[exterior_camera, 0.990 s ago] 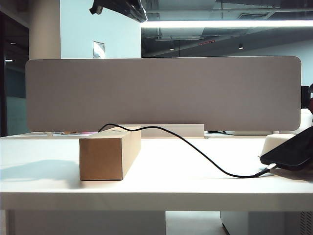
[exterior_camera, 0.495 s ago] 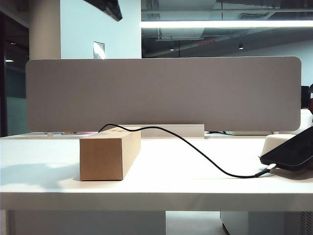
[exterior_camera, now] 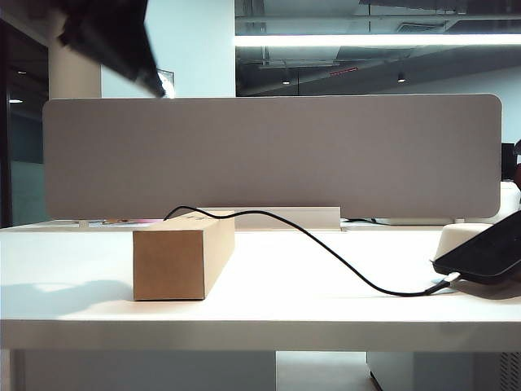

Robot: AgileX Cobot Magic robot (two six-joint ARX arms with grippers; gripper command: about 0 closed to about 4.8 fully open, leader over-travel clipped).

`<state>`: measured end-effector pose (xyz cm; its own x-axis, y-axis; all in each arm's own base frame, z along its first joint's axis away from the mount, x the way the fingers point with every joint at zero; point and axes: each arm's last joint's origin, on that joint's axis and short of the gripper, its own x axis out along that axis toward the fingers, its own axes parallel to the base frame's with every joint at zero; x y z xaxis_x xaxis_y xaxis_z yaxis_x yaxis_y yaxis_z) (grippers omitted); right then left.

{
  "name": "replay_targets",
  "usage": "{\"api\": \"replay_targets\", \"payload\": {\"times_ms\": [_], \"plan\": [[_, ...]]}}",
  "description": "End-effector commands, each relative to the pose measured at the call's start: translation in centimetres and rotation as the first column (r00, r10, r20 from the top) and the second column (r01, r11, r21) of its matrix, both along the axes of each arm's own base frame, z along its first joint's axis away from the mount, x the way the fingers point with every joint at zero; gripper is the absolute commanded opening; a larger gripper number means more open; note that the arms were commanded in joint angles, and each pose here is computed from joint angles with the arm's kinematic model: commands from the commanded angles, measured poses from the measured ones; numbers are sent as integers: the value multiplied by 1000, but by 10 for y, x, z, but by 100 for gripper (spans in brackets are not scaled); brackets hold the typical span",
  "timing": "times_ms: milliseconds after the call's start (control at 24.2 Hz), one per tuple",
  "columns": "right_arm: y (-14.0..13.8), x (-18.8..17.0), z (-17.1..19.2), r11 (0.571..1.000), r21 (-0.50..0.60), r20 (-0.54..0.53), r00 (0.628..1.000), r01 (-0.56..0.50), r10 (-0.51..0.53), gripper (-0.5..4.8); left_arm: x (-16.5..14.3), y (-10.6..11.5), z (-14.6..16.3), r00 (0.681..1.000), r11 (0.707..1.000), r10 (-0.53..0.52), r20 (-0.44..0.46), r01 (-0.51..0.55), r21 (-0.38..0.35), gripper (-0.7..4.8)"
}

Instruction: Pick up the charging cable and the phone, plug the charging cable into the charging port on the phone, and finally place them back on the table.

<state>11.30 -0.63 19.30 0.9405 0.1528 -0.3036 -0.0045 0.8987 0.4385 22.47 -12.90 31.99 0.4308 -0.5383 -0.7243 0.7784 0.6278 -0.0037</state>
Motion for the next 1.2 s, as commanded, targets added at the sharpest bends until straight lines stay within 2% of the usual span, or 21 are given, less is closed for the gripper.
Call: {"api": "replay_targets", "payload": {"times_ms": [41,289,371,536,784,1196], "plan": [[1,-4,-4,999,-29,36,999,-27,28,-8,-8,5,-11,999,999,24,48,-22,-36,-6],[2,-14,-11,997,-76,157,987,-7,19,-8,-31,17,-32,996,998,24,89,-19,-58,-6],[1,-16,-14,996,-83,184,983,12,3,-8,-36,20,-31,994,998,26,110,-19,-66,-6],[2,-20,-24,995,-92,256,967,23,2,-8,-51,29,-16,976,995,69,208,-53,-83,-6],[3,-19,-23,996,-88,278,959,-27,50,-8,-62,36,-6,959,992,100,264,-77,-96,-6],[13,-18,-26,990,-81,271,953,-116,134,-9,-64,37,-7,963,993,103,249,-84,-88,-6]]}}
